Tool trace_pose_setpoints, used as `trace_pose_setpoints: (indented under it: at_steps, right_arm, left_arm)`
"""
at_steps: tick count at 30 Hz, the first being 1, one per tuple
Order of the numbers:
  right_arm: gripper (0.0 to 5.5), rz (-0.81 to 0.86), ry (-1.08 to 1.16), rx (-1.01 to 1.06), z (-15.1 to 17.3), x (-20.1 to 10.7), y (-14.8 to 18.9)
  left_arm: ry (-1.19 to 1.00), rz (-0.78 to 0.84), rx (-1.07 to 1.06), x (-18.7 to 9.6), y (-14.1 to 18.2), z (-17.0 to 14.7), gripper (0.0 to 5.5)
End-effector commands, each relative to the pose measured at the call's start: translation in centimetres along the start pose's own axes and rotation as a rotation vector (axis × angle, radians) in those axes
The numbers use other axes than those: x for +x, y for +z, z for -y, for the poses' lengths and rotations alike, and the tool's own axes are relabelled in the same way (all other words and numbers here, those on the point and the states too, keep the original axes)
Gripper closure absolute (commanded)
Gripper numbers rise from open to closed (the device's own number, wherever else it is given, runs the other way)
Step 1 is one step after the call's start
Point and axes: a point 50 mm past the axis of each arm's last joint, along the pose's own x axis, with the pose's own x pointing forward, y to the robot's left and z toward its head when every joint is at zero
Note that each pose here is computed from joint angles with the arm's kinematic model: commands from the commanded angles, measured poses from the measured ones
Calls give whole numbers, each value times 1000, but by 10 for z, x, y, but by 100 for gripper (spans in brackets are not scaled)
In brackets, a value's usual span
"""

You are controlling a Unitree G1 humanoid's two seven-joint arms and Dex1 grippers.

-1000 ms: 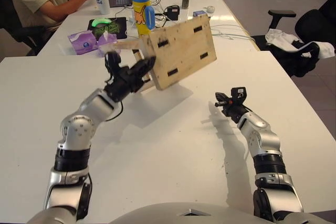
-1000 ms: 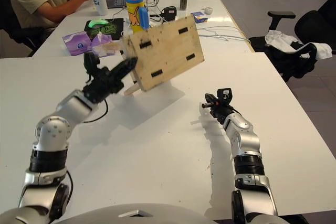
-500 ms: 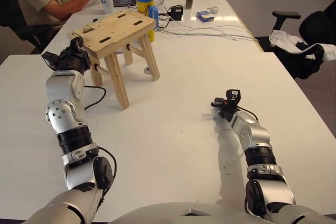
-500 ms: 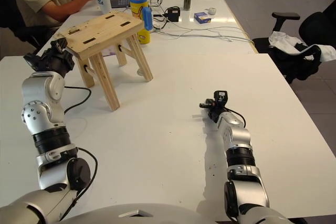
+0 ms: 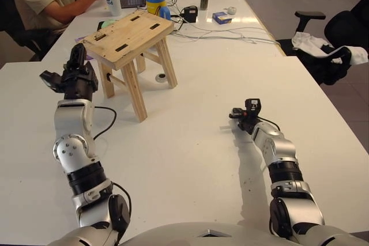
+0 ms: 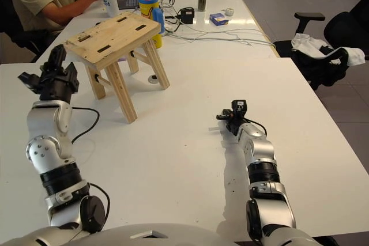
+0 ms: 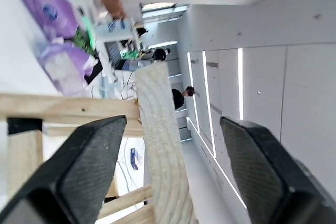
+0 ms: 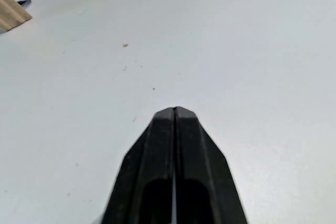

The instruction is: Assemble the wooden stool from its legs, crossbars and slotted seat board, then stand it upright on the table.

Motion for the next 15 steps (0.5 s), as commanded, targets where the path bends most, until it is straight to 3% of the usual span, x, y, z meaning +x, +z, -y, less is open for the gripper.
trace_pose_setpoints:
  at_steps: [1,5,7,12,15]
  right_arm:
    - [550,-58,13,-24,0,-2,-13]
    - [550,-65,31,-66,-2,-3,-12]
    - [550,-48,47,-84,-4,-2,-9]
    - [550,-14,96,-84,-14,6,0]
    - [550,-7,136,-104,-22,10,5]
  left_arm:
    - [-43,-160,302,-47,-14,-20,216]
    - [-271,-622,745,-98,-61,-46,216]
    - [-448,-773,877,-107,-81,-51,216]
    - [-703,-913,1037,-63,-106,-59,216]
    - [-646,-981,1315,-16,-95,-88,216]
